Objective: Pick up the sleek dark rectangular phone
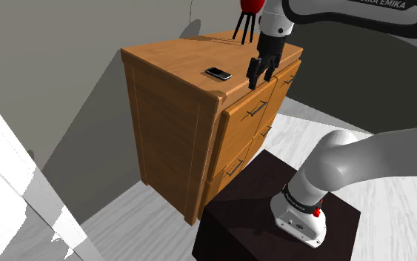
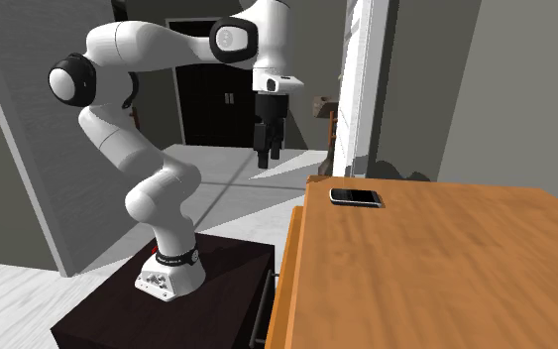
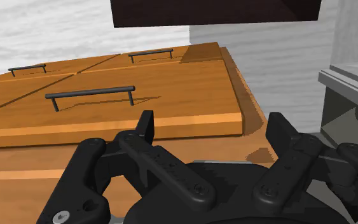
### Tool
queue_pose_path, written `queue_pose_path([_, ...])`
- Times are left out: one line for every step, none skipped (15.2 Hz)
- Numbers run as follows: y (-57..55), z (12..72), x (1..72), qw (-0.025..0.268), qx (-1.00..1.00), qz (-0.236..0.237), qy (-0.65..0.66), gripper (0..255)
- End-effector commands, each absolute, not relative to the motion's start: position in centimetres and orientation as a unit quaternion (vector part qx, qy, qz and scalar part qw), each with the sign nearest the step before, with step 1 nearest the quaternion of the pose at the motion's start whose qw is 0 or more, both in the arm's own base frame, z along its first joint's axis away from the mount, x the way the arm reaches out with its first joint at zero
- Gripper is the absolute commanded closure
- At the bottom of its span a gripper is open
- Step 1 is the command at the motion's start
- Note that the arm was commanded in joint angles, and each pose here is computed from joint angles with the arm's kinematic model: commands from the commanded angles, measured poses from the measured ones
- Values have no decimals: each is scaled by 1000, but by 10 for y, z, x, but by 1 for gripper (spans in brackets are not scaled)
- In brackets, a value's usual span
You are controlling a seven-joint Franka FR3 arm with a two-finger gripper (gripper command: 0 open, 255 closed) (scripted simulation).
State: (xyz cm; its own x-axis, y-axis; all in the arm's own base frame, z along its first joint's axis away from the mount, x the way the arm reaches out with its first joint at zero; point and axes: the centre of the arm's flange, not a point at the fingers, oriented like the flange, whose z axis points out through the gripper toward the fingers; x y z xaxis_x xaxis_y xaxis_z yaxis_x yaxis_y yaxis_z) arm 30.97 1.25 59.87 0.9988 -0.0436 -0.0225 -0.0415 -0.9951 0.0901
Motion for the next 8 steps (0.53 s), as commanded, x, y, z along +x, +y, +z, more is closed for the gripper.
queue_pose_path([13, 599, 310, 45, 999, -12, -21, 0])
queue_pose_path([7, 599, 322, 41, 999, -13, -13, 0])
queue_pose_path([2, 598, 335, 36, 999, -13, -4, 0])
queue_pose_path([-2, 598, 348, 32, 999, -13, 4, 0])
queue_pose_path([-7, 598, 360, 28, 999, -13, 13, 0])
queue_pose_path([-11, 597, 373, 23, 999, -14, 22, 0])
queue_pose_path([-15, 597, 386, 19, 999, -14, 30, 0])
queue_pose_path([-19, 596, 399, 15, 999, -14, 39, 0])
